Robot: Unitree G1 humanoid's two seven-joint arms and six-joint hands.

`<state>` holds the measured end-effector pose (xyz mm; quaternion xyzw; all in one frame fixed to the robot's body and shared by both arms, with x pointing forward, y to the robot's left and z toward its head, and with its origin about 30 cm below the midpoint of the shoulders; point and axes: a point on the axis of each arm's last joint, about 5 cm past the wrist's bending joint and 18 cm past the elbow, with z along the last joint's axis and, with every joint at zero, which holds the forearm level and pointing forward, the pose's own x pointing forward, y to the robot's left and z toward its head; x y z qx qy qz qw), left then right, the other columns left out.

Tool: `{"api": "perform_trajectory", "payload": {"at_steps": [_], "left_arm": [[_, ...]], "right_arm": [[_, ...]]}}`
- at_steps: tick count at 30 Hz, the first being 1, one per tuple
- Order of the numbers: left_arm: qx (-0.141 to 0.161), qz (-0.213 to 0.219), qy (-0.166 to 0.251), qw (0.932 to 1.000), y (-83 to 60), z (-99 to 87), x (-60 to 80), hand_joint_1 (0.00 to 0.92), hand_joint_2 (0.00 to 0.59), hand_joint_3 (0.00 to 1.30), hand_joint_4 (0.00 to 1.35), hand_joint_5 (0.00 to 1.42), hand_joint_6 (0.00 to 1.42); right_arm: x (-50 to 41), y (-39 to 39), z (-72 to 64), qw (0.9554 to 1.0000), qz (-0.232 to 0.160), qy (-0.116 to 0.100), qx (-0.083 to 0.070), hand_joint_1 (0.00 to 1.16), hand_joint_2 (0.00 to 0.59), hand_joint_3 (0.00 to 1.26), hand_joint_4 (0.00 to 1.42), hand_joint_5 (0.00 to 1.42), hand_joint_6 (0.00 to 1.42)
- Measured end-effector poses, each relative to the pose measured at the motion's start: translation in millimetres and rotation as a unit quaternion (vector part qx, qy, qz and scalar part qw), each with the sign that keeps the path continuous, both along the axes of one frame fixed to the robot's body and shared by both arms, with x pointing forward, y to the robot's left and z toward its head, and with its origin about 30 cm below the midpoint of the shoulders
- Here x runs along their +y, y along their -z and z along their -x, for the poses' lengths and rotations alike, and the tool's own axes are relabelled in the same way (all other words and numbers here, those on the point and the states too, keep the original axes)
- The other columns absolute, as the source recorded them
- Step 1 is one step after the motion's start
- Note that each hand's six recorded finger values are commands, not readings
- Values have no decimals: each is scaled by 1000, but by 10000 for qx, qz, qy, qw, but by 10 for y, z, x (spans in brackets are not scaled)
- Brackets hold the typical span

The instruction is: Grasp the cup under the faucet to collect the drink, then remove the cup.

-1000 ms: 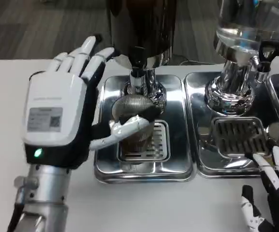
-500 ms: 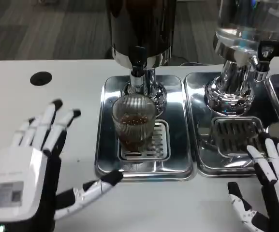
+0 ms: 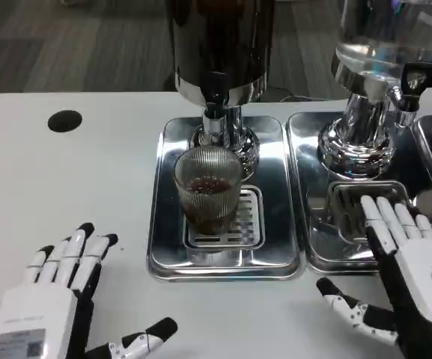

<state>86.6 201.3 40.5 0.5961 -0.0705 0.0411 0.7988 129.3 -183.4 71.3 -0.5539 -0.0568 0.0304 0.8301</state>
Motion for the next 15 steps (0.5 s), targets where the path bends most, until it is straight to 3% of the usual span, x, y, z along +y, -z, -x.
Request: {"api": "perform_trajectory", "payload": {"at_steps": [6, 10, 13, 15], "left_arm": [[21, -29, 5, 10000, 31, -25, 20, 0, 73, 281, 0, 154, 125], [-177, -16, 41, 9998, 30, -5, 42, 0, 83, 311, 0, 164, 127], [-229, -13, 30, 9997, 32, 10, 51, 0, 133, 437, 24, 186, 146], [-213, 34, 5, 9998, 37, 35, 54, 0, 144, 531, 40, 197, 155]], "right_arm": [[75, -171, -218, 9977, -520, -204, 384, 556, 180, 0, 0, 0, 0], [111, -290, -401, 9942, -727, -373, 695, 544, 166, 0, 0, 0, 0], [177, -396, -548, 9910, -906, -511, 838, 524, 163, 0, 0, 0, 0], [249, -480, -656, 9888, -1051, -652, 835, 495, 144, 0, 0, 0, 0]]}}
